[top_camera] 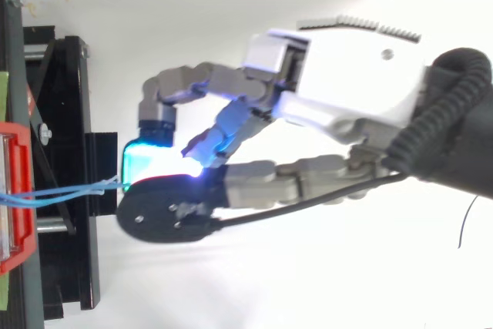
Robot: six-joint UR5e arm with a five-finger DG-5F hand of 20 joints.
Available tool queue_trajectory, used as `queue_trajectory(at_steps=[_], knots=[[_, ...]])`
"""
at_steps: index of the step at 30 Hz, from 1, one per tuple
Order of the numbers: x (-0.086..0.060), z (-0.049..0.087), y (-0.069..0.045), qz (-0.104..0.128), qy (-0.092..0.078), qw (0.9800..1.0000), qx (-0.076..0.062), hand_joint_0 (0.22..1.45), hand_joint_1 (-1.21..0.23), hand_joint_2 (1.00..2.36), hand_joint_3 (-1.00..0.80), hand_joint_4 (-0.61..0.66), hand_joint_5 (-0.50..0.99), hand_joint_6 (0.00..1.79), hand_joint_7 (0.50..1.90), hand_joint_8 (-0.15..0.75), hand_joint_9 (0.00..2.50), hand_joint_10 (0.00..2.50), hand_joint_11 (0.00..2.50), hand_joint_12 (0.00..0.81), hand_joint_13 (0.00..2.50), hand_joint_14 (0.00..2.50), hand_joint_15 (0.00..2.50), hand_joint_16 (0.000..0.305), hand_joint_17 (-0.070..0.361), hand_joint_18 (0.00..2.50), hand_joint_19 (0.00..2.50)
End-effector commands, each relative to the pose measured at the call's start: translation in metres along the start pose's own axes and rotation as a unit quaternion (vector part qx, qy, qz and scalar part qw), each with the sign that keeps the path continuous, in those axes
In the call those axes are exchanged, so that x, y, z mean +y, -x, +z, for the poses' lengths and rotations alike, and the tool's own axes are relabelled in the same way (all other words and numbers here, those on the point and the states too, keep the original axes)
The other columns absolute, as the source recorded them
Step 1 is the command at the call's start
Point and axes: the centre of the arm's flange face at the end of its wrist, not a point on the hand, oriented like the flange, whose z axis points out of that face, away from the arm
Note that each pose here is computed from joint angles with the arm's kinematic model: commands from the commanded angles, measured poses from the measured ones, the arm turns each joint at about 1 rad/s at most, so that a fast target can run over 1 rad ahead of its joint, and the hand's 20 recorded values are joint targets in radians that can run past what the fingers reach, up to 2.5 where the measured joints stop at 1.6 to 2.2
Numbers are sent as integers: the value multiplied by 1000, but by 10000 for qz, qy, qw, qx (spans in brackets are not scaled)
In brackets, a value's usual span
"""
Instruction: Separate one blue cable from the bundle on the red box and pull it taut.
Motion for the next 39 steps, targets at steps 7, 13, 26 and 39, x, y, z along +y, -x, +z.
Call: queue_trajectory(at_steps=[7, 13, 26, 39], knots=[[-27, -20, 15, 252, 346, 9988, -218, 680, -699, 1007, 168, 295, -56, 584, 1366, 387, 739, 12, 543, 471, 716, 7, 250, 60, 134, 726, 405], [-27, -20, 13, 278, 380, 9987, -208, 679, -698, 1008, 168, 293, -56, 584, 1365, 386, 743, 10, 545, 470, 708, 9, 258, 60, 134, 718, 410], [-26, -20, 11, -84, 386, 9991, -184, 680, -695, 1009, 169, 289, -57, 584, 1378, 385, 745, 10, 549, 466, 701, 7, 272, 59, 133, 702, 422], [-27, -20, 11, -99, 373, 9991, -200, 682, -695, 1009, 162, 290, -58, 585, 1364, 386, 751, 10, 559, 467, 700, 7, 268, 59, 133, 696, 424]])
